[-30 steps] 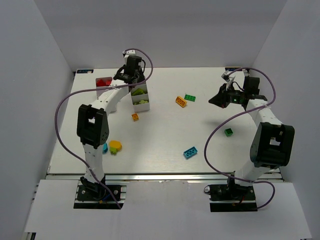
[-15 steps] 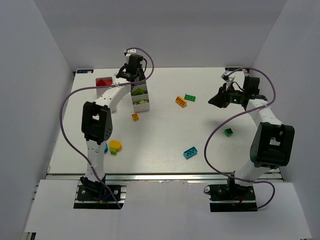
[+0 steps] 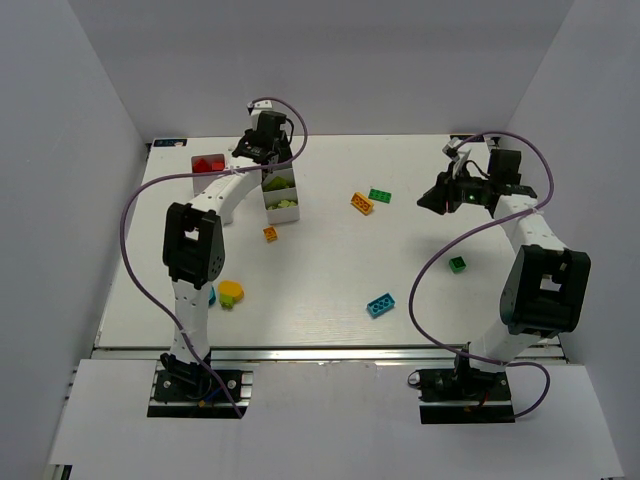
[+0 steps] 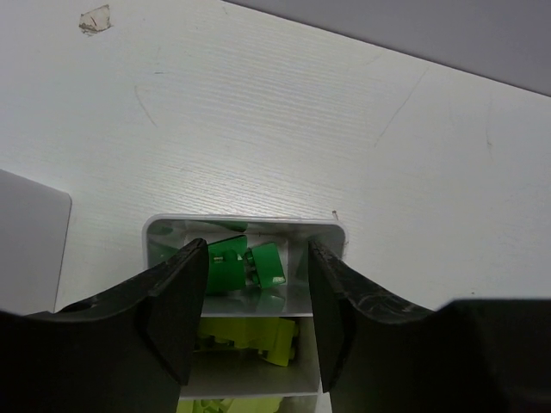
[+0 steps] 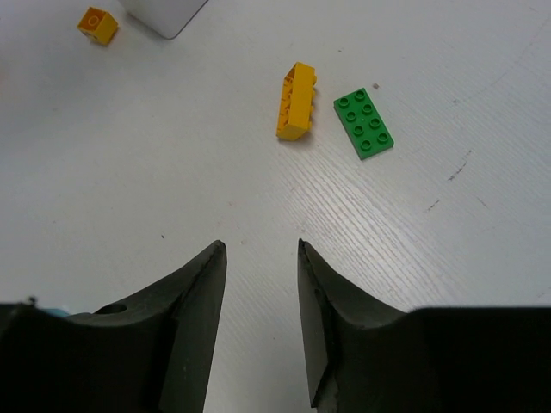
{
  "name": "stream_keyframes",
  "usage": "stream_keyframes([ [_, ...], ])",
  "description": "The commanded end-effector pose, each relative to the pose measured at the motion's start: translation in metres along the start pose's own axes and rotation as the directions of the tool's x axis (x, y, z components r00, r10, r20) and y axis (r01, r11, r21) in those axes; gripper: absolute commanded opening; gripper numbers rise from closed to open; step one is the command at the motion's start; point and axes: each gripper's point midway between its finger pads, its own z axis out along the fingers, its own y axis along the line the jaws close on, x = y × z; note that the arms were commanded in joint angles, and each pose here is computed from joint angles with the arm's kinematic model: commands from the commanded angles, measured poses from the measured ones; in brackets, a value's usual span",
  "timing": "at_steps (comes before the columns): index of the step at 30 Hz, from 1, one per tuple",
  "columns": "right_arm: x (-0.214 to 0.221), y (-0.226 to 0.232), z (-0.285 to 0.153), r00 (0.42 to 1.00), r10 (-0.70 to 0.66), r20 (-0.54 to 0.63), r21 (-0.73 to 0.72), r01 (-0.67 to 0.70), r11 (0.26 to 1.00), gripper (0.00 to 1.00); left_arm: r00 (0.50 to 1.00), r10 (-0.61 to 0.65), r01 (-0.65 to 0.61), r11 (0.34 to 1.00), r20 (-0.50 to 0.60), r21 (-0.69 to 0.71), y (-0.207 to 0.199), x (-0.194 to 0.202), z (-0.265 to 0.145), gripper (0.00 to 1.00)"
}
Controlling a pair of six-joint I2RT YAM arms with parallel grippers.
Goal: Sort the legos into containers by color
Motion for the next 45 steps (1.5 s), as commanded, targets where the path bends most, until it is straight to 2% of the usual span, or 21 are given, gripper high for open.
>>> stream_keyframes([
  [1, -0.009, -0.006, -0.005, 0.998, -0.059, -0.019, 0.019, 0.059, 0.998, 0.46, 0.996, -0.048, 0.046, 0.998, 0.074, 0.032, -0.002, -0.040, -0.029, 0.60],
  [2, -0.005, -0.012, -0.008, 0.996, -0.070, -0.051, 0.051, 0.073, 0.996, 0.51, 0.994, -0.059, 0.054, 0.997, 0.092, 0.064, -0.005, -0.052, -0.040, 0.57],
  [3, -0.006, -0.018, -0.011, 0.991, -0.111, -0.076, 0.072, 0.117, 0.991, 0.56, 0.995, -0.058, 0.051, 0.996, 0.087, 0.079, -0.006, -0.051, -0.045, 0.45],
  [4, 0.004, -0.019, -0.014, 0.988, -0.094, -0.126, 0.087, 0.105, 0.991, 0.76, 0.994, -0.060, 0.051, 0.994, 0.092, 0.099, -0.007, -0.054, -0.052, 0.39],
  [5, 0.019, -0.034, -0.020, 0.974, -0.081, -0.213, 0.155, 0.116, 0.981, 0.88, 0.991, -0.076, 0.062, 0.990, 0.108, 0.123, -0.009, -0.059, -0.060, 0.32],
  [6, 0.022, -0.044, -0.026, 0.961, -0.083, -0.262, 0.192, 0.136, 0.972, 0.89, 0.992, -0.084, 0.068, 0.986, 0.099, 0.154, -0.007, -0.056, -0.076, 0.28],
  [8, 0.059, -0.058, -0.043, 0.899, -0.013, -0.437, 0.252, 0.136, 0.958, 0.89, 0.988, -0.110, 0.086, 0.975, 0.109, 0.203, -0.007, -0.055, -0.093, 0.27],
  [9, 0.067, -0.061, -0.049, 0.878, 0.011, -0.478, 0.276, 0.138, 0.951, 0.89, 0.982, -0.139, 0.103, 0.959, 0.124, 0.265, -0.009, -0.065, -0.119, 0.30],
  [10, 0.079, -0.062, -0.055, 0.854, 0.035, -0.518, 0.292, 0.138, 0.947, 0.89, 0.989, -0.124, 0.100, 0.961, 0.079, 0.259, -0.001, -0.037, -0.118, 0.43],
  [11, 0.090, -0.062, -0.066, 0.823, 0.060, -0.565, 0.317, 0.150, 0.936, 0.89, 0.987, -0.138, 0.109, 0.952, 0.081, 0.285, 0.000, -0.034, -0.126, 0.53],
  [13, 0.114, -0.055, -0.074, 0.783, 0.108, -0.612, 0.338, 0.136, 0.931, 0.90, 0.988, -0.144, 0.116, 0.940, 0.063, 0.321, 0.009, -0.016, -0.148, 0.66],
  [14, 0.118, -0.056, -0.081, 0.765, 0.157, -0.624, 0.394, 0.135, 0.909, 0.89, 0.986, -0.155, 0.128, 0.938, 0.059, 0.321, 0.014, -0.012, -0.155, 0.74],
  [17, 0.143, -0.042, -0.089, 0.707, 0.265, -0.656, 0.438, 0.071, 0.896, 0.89, 0.982, -0.175, 0.146, 0.940, 0.066, 0.310, 0.034, 0.003, -0.177, 0.83],
  [22, 0.175, -0.027, -0.097, 0.626, 0.364, -0.689, 0.485, 0.026, 0.874, 0.89, 0.974, -0.209, 0.178, 0.944, 0.090, 0.277, 0.062, 0.014, -0.207, 0.86],
  [24, 0.182, -0.025, -0.095, 0.618, 0.388, -0.683, 0.498, 0.006, 0.867, 0.89, 0.972, -0.222, 0.196, 0.945, 0.072, 0.262, 0.070, 0.028, -0.209, 0.86],
  [28, 0.190, -0.022, -0.084, 0.606, 0.413, -0.680, 0.490, -0.044, 0.870, 0.79, 0.966, -0.251, 0.228, 0.937, 0.057, 0.264, 0.078, 0.043, -0.217, 0.86],
  [38, 0.195, -0.024, -0.070, 0.595, 0.406, -0.694, 0.475, -0.046, 0.879, 0.48, 0.957, -0.287, 0.266, 0.932, 0.050, 0.247, 0.093, 0.058, -0.230, 0.86],
  [39, 0.190, -0.026, -0.069, 0.604, 0.401, -0.689, 0.474, -0.042, 0.879, 0.39, 0.956, -0.290, 0.269, 0.931, 0.053, 0.247, 0.094, 0.058, -0.232, 0.86],
  [42, 0.172, -0.027, -0.063, 0.647, 0.348, -0.678, 0.443, -0.019, 0.896, 0.24, 0.955, -0.291, 0.270, 0.932, 0.054, 0.244, 0.097, 0.059, -0.235, 0.86],
  [45, 0.141, -0.024, -0.047, 0.717, 0.227, -0.659, 0.358, 0.035, 0.933, 0.12, 0.953, -0.296, 0.273, 0.931, 0.065, 0.244, 0.099, 0.057, -0.239, 0.86],
])
